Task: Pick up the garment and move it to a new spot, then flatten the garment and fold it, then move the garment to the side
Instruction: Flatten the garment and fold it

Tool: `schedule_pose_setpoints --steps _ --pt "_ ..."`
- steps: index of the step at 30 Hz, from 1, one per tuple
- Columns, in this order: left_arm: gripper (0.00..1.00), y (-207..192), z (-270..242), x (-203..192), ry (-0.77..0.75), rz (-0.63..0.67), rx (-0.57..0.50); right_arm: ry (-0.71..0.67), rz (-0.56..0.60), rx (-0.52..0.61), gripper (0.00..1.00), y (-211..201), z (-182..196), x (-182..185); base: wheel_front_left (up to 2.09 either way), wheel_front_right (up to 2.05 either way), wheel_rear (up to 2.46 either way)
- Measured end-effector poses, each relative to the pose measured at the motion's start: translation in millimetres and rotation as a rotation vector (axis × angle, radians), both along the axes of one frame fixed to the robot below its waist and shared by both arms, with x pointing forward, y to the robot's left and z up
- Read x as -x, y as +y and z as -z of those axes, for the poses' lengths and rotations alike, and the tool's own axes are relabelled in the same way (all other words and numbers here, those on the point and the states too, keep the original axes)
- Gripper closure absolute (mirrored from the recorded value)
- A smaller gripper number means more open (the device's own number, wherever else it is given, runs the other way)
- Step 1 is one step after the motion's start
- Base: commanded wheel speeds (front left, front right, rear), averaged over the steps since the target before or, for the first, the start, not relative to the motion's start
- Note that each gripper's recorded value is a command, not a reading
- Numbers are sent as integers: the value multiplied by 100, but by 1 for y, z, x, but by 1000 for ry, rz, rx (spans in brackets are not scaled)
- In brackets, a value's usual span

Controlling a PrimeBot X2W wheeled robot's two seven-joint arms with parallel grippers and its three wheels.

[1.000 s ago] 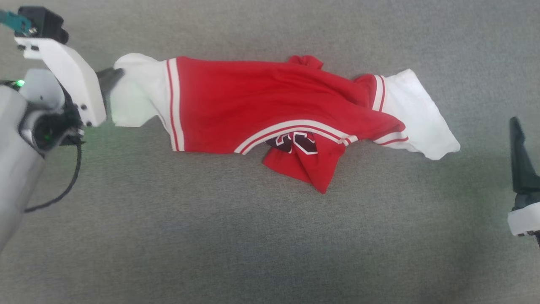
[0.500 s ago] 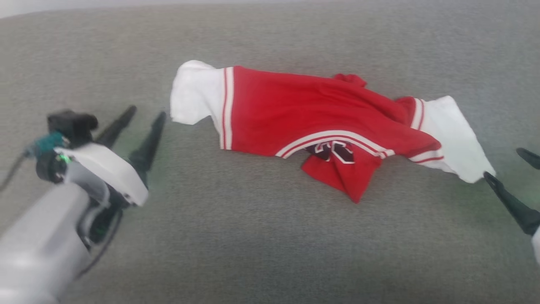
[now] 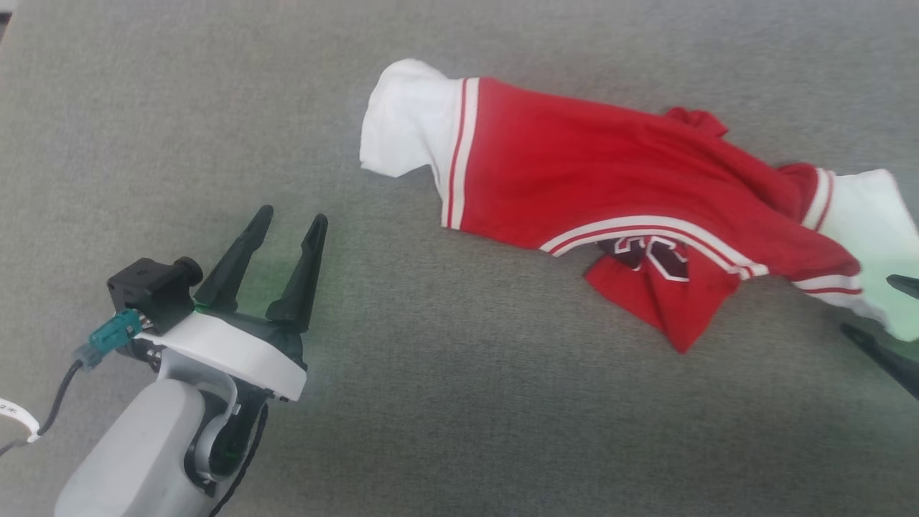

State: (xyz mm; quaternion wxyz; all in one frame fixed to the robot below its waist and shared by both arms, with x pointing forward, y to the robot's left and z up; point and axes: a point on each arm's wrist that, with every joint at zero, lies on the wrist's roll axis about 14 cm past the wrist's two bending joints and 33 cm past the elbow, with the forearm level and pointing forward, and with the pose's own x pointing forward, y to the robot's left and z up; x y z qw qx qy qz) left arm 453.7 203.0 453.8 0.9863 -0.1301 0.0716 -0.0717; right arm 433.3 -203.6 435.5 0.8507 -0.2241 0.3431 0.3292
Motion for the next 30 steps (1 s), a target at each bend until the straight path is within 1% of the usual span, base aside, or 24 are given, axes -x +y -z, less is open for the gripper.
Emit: schedule_pose_setpoints --steps 3,4,5,6,7,10,14,16,19,21,22,24,27,30 --pt "0 4 3 1 0 -13 4 37 -25 7 0 6 14 -5 0 0 0" --pt "0 6 6 2 2 -10 -8 65 -44 19 54 9 24 -5 0 0 0" --pt "0 7 8 3 6 -4 -13 79 -52 26 78 10 29 -4 0 0 0" --pt "0 8 10 3 9 1 -19 87 -54 29 94 10 33 -5 0 0 0" --pt "0 8 10 2 9 13 -29 95 -51 25 100 11 36 -6 0 0 0" --pt "0 4 5 -7 -9 73 -71 120 -55 23 100 13 42 -4 0 0 0" --pt "0 -11 -8 -26 -18 234 -201 121 -50 22 100 12 44 -8 0 0 0" --pt "0 -25 -10 -33 16 329 -265 118 -49 18 100 12 45 -10 0 0 0" --pt "0 -59 1 -28 119 540 -357 116 -51 19 100 12 46 -14 0 0 0" --pt "0 -67 5 -30 180 622 -407 118 -53 18 100 12 48 -16 0 0 0" --pt "0 -71 7 -33 206 653 -419 116 -53 18 100 12 49 -19 0 0 0" --pt "0 -76 10 -41 236 707 -476 116 -56 16 100 13 52 -22 0 0 0" --pt "0 -83 23 -51 289 759 -522 119 -60 13 100 13 55 -25 0 0 0" --pt "0 -79 30 -69 304 758 -585 122 -61 9 100 14 58 -28 0 0 0"
